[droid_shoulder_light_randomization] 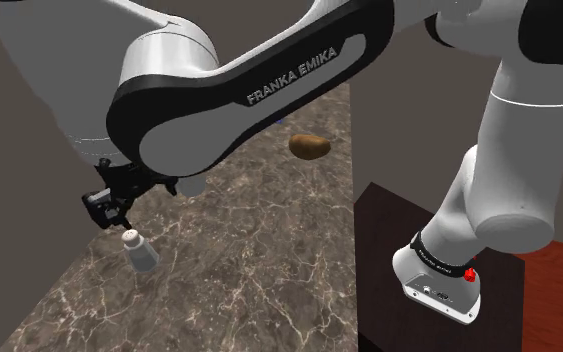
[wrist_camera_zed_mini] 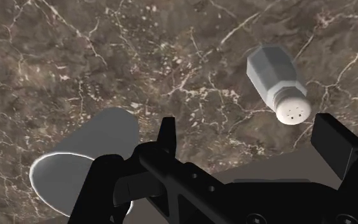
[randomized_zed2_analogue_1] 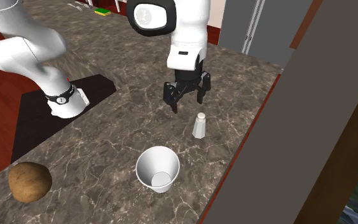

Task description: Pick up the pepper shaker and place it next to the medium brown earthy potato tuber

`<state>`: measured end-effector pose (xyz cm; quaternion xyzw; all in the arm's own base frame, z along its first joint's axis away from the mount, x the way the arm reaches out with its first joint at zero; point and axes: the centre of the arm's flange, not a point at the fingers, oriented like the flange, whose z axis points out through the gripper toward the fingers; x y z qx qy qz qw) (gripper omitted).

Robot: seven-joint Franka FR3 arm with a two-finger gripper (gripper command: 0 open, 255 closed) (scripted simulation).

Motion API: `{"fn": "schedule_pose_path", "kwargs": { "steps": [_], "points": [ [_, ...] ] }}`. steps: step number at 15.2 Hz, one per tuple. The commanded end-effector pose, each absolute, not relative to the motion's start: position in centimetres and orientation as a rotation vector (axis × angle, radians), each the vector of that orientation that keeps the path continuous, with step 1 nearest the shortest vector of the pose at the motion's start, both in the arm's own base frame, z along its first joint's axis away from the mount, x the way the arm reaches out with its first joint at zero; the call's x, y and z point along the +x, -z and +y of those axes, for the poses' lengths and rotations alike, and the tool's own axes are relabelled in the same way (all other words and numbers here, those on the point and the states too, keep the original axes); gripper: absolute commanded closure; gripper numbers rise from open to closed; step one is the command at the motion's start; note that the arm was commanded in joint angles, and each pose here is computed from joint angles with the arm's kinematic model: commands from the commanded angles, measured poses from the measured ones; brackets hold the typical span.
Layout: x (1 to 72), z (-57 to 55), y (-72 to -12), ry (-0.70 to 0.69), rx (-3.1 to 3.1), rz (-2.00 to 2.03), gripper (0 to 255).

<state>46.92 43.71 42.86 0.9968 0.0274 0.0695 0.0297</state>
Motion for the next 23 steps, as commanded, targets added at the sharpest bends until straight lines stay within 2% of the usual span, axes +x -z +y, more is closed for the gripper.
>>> {"fn": "schedule_pose_path", "kwargs": {
  "steps": [1,4,11,19,20,23],
  "points": [
    [47.6,46.2,-41.6,-0.225,3.065,0.095,0],
    [48.5,49.3,-40.0,-0.237,3.054,0.111,0],
    [49.1,49.0,-36.4,-0.237,3.054,0.111,0],
    [49.1,49.0,-36.1,-0.236,3.054,0.111,0],
    [49.1,49.0,-36.1,-0.236,3.054,0.111,255],
    [49.1,49.0,-36.1,-0.236,3.054,0.111,255]
  ]
}}
